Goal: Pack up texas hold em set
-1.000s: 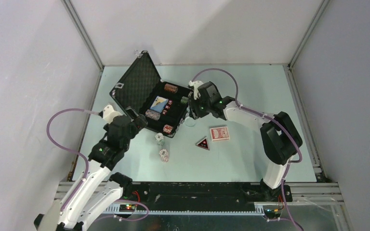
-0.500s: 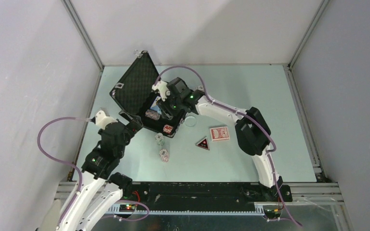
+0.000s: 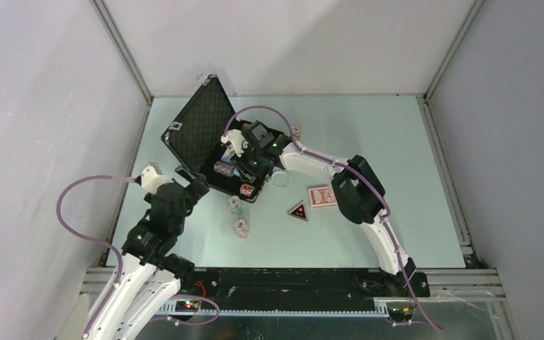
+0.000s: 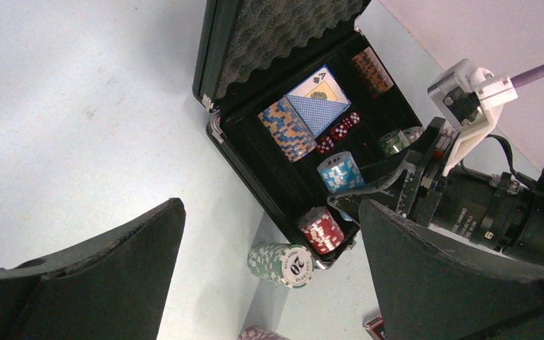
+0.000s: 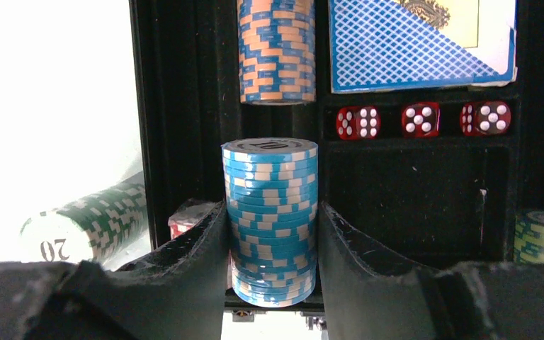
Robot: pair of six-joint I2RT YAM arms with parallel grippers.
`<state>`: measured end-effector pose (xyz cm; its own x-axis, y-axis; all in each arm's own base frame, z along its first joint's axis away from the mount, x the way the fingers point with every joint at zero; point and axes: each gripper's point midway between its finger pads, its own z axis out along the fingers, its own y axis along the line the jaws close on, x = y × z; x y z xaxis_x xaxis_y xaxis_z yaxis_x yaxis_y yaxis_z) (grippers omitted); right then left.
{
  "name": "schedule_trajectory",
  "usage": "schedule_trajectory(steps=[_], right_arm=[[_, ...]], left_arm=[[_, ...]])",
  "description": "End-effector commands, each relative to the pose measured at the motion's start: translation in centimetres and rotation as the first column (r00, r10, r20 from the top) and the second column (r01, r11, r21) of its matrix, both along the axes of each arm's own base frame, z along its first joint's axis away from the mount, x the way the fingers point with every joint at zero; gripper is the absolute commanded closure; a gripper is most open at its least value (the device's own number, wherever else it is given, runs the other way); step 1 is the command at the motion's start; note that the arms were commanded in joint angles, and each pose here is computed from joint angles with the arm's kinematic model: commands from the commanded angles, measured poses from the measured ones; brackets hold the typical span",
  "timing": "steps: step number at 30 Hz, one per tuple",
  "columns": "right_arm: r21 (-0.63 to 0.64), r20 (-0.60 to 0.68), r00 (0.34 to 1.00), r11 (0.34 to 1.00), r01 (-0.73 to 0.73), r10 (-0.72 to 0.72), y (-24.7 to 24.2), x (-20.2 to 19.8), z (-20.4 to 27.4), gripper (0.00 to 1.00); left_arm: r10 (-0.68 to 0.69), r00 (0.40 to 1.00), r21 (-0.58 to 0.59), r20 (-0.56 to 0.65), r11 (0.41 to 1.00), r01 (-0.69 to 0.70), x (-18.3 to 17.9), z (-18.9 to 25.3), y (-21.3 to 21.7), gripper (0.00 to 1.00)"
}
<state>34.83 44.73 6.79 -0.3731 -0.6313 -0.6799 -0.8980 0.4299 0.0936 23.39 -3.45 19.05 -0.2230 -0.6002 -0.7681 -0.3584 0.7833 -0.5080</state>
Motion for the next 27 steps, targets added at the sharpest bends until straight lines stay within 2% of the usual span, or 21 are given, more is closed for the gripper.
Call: schedule_trajectory(steps=[1,3,5,6,7,8,10,13,14,15,18,22,25,26,27], right_arm=[[0.095,0.078,0.997,0.995,-0.030,0.023,2.6,1.8,3.1,0.60],[0.099,0.082,0.996,0.995,-0.034,0.026,3.1,1.9,3.0,0.59],[0.100,0.085,0.996,0.994,-0.037,0.028,3.5,2.1,2.9,0.47],[0.102,0.093,0.995,0.994,-0.031,0.022,3.7,2.3,3.2,0.32],[0.101,0.093,0.996,0.995,-0.026,0.016,3.7,2.3,3.0,0.25],[0.107,0.090,0.996,0.994,-0.017,0.007,3.8,2.4,3.1,0.12],[0.131,0.075,0.997,0.991,-0.005,-0.005,3.6,2.3,3.4,0.06],[0.199,0.063,0.996,0.979,0.044,-0.057,2.5,2.8,6.0,0.06],[0.212,0.033,0.997,0.975,0.066,-0.075,2.0,2.5,5.4,0.06],[0.252,0.048,0.995,0.965,0.077,-0.092,1.3,2.7,7.7,0.06],[0.319,0.033,0.990,0.941,0.116,-0.134,-1.1,1.2,10.0,0.07],[0.322,0.035,0.983,0.933,0.159,-0.180,-4.7,-0.8,11.0,0.10],[0.281,0.007,0.977,0.938,0.202,-0.212,-7.5,-2.7,9.9,0.13],[0.296,0.022,0.973,0.931,0.215,-0.232,-8.2,-3.0,11.0,0.14],[0.273,-0.004,0.970,0.933,0.234,-0.242,-9.1,-3.9,9.7,0.14]], left_arm=[[-0.015,1.000,0.006,0.019,1.000,0.014,0.5,0.5,-0.4,0.00],[-0.056,0.998,0.009,0.022,0.998,0.056,0.7,0.4,-1.0,0.00],[-0.069,0.998,0.020,0.012,0.997,0.069,0.7,0.1,-1.2,0.00],[-0.073,0.997,0.025,0.007,0.997,0.073,0.8,0.1,-1.2,0.00],[-0.085,0.996,0.038,-0.001,0.996,0.085,0.7,0.1,-1.3,0.00],[-0.111,0.994,0.053,-0.002,0.992,0.111,0.7,0.3,-1.5,0.00],[-0.128,0.992,0.054,0.000,0.990,0.128,0.7,0.6,-1.7,0.00],[-0.112,0.993,0.024,0.026,0.993,0.111,0.7,1.1,-1.7,0.00],[-0.104,0.994,0.022,0.031,0.994,0.103,0.7,1.0,-1.6,0.00],[-0.094,0.995,0.011,0.046,0.996,0.093,0.6,1.2,-1.5,0.00],[-0.085,0.993,0.010,0.076,0.996,0.085,0.7,1.1,-1.3,0.00],[-0.176,0.979,0.002,0.102,0.984,0.177,0.8,0.7,-2.9,0.00],[-0.342,0.936,0.004,0.085,0.939,0.343,0.7,-0.3,-5.8,0.00],[-0.368,0.926,0.001,0.085,0.929,0.369,0.7,-0.4,-6.3,0.00],[-0.405,0.913,-0.008,0.057,0.914,0.406,0.5,-1.3,-7.0,0.00]])
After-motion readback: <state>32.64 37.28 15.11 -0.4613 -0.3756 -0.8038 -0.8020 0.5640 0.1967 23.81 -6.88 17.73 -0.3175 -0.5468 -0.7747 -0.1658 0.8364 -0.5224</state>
